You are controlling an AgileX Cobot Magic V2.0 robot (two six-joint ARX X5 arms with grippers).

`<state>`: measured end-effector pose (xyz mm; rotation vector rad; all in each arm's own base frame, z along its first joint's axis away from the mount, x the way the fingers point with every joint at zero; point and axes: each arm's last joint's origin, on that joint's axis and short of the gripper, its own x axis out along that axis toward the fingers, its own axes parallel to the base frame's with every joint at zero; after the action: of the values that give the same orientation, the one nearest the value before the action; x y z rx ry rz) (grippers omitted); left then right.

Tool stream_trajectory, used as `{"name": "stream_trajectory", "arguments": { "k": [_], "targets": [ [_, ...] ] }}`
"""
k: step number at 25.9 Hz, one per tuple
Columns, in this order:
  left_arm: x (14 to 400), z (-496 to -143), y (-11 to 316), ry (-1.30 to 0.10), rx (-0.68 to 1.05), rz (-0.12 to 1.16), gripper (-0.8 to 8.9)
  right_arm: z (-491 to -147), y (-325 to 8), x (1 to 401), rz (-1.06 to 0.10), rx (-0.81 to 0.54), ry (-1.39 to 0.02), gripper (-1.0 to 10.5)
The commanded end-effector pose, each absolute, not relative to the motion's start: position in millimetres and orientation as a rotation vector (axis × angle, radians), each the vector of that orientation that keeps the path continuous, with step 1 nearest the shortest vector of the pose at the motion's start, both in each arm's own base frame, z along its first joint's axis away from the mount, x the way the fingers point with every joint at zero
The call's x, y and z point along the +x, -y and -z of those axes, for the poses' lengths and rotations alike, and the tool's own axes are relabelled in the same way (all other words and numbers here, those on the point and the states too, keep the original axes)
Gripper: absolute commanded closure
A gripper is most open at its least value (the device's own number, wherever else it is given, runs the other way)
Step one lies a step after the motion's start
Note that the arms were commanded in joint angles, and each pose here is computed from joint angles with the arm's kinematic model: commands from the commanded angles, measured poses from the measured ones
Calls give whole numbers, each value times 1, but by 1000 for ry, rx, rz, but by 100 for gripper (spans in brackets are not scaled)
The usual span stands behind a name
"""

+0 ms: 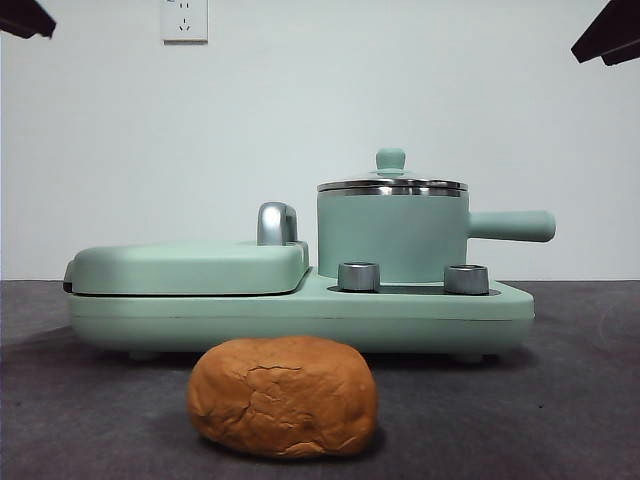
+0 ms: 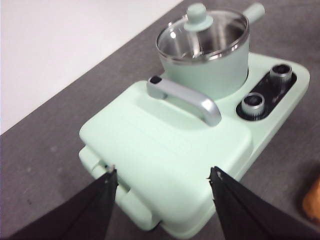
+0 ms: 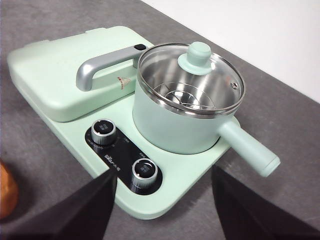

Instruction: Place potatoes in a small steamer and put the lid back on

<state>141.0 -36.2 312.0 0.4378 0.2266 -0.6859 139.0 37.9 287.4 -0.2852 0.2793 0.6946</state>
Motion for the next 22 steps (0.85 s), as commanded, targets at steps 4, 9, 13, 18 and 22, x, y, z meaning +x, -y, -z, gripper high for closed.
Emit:
{"name": "stream_trajectory", "arguments": {
  "k": [4,9,13,18,22],
  "targets": [
    [157,-321,45,-204,285,689,516,-296,-41,139,-696,-213,-263,648],
    [176,-317,58,-202,243,723,515,-298,-42,140,-697,-206,-242,648],
    [192,-314,72,-181,226,740,516,-298,-42,140,-694,-187,-248,648],
    [214,-313,95,-161,203,767,516,-298,-42,140,-694,-183,-250,648],
    [231,-315,116,-168,214,786,516,-298,-42,140,-691,-163,-257,648]
  ]
}}
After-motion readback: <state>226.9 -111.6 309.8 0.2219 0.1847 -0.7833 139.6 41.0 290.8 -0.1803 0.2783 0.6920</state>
